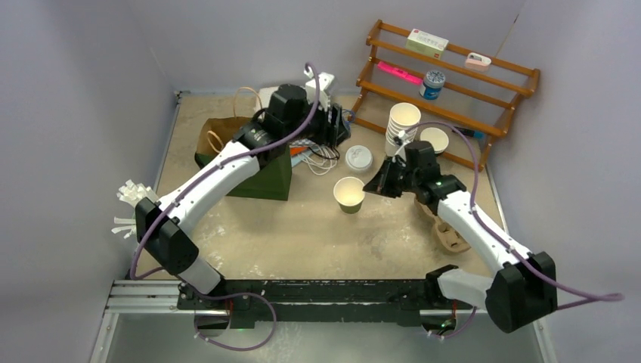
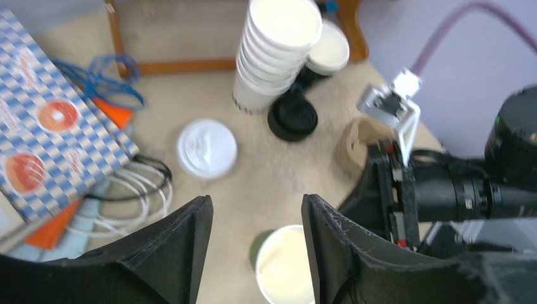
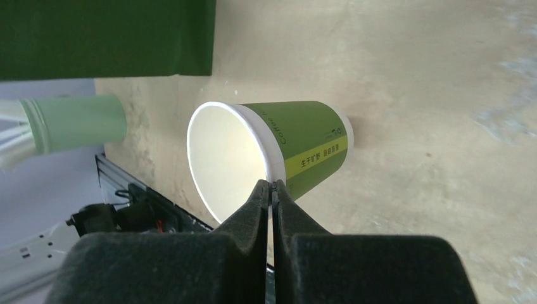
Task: Pack the takeout coffee
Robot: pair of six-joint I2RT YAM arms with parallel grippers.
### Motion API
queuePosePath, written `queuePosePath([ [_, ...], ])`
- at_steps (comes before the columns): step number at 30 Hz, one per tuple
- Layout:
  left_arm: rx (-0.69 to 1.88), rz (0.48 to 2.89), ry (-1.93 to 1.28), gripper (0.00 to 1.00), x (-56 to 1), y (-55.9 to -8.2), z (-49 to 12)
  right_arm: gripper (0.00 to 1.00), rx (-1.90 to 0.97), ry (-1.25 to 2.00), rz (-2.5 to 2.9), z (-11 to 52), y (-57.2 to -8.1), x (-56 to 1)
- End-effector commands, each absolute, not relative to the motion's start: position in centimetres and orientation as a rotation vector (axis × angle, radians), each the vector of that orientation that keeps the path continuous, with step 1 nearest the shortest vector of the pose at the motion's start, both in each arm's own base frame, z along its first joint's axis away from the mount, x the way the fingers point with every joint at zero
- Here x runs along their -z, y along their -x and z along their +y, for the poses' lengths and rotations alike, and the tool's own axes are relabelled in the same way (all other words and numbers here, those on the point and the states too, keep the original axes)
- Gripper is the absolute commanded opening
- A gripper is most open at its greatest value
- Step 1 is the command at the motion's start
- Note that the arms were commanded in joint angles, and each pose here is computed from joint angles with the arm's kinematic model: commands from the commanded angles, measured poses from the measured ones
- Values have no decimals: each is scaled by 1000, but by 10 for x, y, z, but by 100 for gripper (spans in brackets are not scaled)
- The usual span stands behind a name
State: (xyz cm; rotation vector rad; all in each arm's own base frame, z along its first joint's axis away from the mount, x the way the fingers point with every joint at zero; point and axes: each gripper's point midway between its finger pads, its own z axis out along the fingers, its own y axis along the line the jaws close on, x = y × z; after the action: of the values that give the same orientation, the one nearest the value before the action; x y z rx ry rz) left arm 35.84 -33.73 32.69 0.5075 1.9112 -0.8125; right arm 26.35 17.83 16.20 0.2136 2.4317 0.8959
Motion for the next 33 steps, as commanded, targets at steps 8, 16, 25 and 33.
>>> queuePosePath([
  [8, 814, 1986, -675, 58, -272, -295, -327, 1, -948, -57, 2306, 209, -282, -148],
  [16, 797, 2053, -723, 59, -238, -277, -315, 42, -867, -153, 2342, 196, -281, -132],
  [25, 720, 2116, -738, 61, -191, -270, -298, 98, -537, -276, 2282, 140, -278, -170],
  [33, 619, 2246, -673, 62, -125, -266, -278, 98, -27, -586, 2292, 54, -251, -173],
])
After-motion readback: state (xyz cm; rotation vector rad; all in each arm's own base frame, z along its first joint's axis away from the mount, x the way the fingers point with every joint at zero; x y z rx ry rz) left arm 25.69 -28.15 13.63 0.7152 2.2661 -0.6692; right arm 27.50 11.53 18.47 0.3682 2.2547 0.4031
